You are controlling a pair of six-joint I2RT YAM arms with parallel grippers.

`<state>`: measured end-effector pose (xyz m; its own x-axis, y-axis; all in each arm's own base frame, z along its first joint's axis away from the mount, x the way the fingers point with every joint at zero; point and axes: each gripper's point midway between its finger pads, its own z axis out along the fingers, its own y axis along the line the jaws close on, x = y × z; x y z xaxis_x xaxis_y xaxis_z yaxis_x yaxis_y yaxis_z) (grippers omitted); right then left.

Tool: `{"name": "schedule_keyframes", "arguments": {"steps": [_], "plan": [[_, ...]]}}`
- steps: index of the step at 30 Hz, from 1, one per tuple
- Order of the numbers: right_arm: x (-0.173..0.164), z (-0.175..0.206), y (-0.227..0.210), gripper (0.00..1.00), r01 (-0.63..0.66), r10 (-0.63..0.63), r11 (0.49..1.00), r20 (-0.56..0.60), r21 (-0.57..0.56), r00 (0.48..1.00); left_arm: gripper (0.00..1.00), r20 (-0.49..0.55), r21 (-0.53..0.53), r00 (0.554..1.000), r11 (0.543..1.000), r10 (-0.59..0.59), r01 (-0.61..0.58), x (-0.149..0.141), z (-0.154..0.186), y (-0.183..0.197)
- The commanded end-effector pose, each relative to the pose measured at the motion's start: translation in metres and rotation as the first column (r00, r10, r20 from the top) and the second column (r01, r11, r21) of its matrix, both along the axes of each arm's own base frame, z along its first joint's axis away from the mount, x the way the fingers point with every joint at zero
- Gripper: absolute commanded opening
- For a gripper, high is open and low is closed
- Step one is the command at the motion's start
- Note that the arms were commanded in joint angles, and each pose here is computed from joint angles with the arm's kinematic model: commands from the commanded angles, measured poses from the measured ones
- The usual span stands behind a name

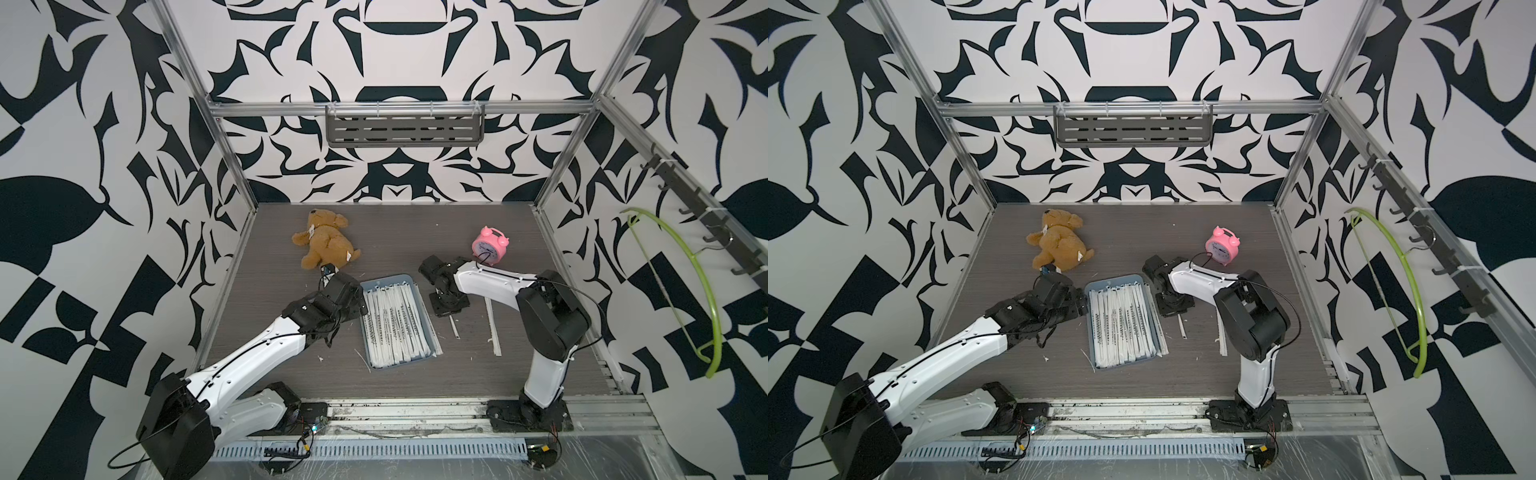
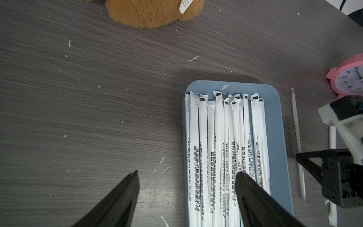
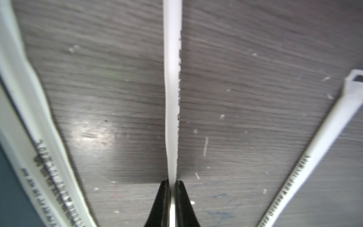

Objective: Put the straws into the storage box
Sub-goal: Pick up the straw from the center of the board.

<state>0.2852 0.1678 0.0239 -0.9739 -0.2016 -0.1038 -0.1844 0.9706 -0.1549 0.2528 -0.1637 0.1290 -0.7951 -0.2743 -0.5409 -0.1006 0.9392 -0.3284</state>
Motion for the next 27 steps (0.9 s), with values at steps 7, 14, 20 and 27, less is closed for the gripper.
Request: {"name": "schedule_keyframes", "arguments": {"steps": [7,14,20,27], "plan": [[-0.022,0.001,0.057,0.1,0.067,-0.027,0.928,-0.112,0.366,0.993,0.84,-0.007,-0.011,1.0,1.0,-0.004,0.004,0.001,-0.005,-0.004],[-0.019,-0.013,0.02,0.17,0.094,-0.08,0.972,-0.075,0.216,0.994,0.84,-0.006,-0.006,1.0,1.0,-0.014,0.014,0.002,-0.002,-0.006],[-0.014,-0.001,-0.012,0.29,0.046,-0.046,0.998,-0.003,0.039,0.999,0.84,-0.008,-0.016,1.0,1.0,-0.014,0.013,0.003,-0.004,-0.008],[0.001,0.025,-0.027,0.34,0.025,-0.02,0.998,0.089,-0.057,0.996,0.84,-0.009,-0.015,1.0,1.0,-0.015,0.015,0.003,-0.001,-0.008]]}}
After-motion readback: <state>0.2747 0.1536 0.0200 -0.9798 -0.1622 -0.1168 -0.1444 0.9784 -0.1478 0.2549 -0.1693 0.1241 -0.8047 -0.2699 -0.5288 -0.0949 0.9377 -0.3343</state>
